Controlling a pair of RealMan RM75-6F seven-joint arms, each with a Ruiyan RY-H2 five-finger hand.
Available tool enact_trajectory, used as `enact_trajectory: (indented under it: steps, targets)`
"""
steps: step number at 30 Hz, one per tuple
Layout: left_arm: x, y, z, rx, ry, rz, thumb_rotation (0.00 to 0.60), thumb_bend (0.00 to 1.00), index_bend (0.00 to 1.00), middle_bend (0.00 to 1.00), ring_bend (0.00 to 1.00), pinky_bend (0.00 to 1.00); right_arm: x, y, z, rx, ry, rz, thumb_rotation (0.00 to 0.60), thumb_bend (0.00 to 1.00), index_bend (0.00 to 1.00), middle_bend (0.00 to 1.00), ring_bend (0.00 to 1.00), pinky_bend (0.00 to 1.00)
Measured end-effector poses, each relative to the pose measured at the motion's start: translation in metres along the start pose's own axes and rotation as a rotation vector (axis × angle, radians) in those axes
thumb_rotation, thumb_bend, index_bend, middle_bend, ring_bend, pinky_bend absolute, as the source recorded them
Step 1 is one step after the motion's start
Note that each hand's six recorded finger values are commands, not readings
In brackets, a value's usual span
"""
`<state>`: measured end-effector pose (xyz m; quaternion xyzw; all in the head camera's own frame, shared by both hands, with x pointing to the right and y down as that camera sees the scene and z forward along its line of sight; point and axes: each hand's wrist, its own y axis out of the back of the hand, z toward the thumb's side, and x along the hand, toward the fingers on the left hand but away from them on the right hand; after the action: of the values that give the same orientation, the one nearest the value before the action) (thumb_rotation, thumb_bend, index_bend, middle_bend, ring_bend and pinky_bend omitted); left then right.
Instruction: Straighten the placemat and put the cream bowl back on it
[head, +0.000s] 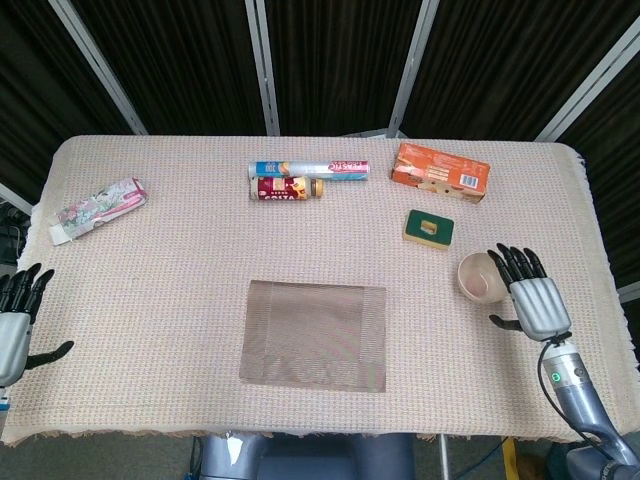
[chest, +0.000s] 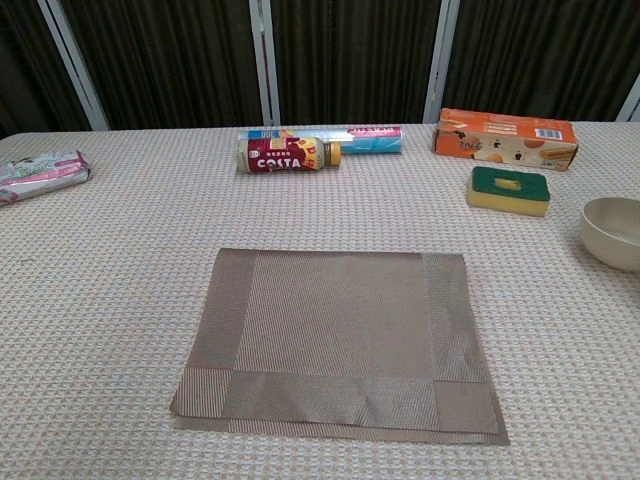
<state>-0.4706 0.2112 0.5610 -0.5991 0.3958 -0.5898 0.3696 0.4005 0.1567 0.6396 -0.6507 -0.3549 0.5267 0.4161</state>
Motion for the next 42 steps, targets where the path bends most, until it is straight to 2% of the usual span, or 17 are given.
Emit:
enact_trajectory:
  steps: [5, 9, 13, 18, 22, 29, 37, 42]
  targets:
    - [-0.005, -0.001, 0.016, -0.011, -0.069, -0.007, 0.6, 0.0, 0.0, 0.0, 0.0, 0.0, 0.019, 0.035, 0.011, -0.044, 0.027, -0.098, 0.6, 0.0, 0.0, 0.0, 0.0, 0.0]
    - [-0.012, -0.01, 0.038, -0.02, -0.169, -0.044, 0.6, 0.0, 0.01, 0.0, 0.0, 0.0, 0.039, 0.06, 0.018, -0.075, 0.029, -0.154, 0.6, 0.0, 0.0, 0.0, 0.0, 0.0]
    - [-0.021, -0.027, 0.073, -0.028, -0.322, -0.114, 0.6, 0.02, 0.15, 0.0, 0.0, 0.0, 0.062, 0.072, 0.022, -0.11, 0.003, -0.179, 0.6, 0.0, 0.0, 0.0, 0.0, 0.0]
    - [-0.024, -0.054, 0.117, 0.0, -0.478, -0.174, 0.6, 0.14, 0.34, 0.0, 0.0, 0.0, 0.087, 0.076, 0.02, -0.13, -0.044, -0.175, 0.6, 0.0, 0.0, 0.0, 0.0, 0.0]
    - [-0.018, -0.077, 0.149, 0.03, -0.584, -0.195, 0.6, 0.25, 0.43, 0.0, 0.0, 0.0, 0.096, 0.077, 0.018, -0.106, -0.063, -0.167, 0.6, 0.0, 0.0, 0.0, 0.0, 0.0]
    - [-0.003, -0.112, 0.18, 0.105, -0.688, -0.201, 0.6, 0.33, 0.46, 0.0, 0.0, 0.0, 0.101, 0.071, 0.017, -0.053, -0.085, -0.155, 0.6, 0.0, 0.0, 0.0, 0.0, 0.0]
    - [0.005, -0.146, 0.208, 0.137, -0.756, -0.193, 0.6, 0.34, 0.45, 0.0, 0.0, 0.0, 0.1, 0.068, 0.013, -0.043, -0.099, -0.143, 0.6, 0.0, 0.0, 0.0, 0.0, 0.0]
    - [0.005, -0.156, 0.218, 0.13, -0.774, -0.193, 0.6, 0.34, 0.45, 0.0, 0.0, 0.0, 0.099, 0.068, 0.011, -0.049, -0.103, -0.142, 0.6, 0.0, 0.0, 0.0, 0.0, 0.0]
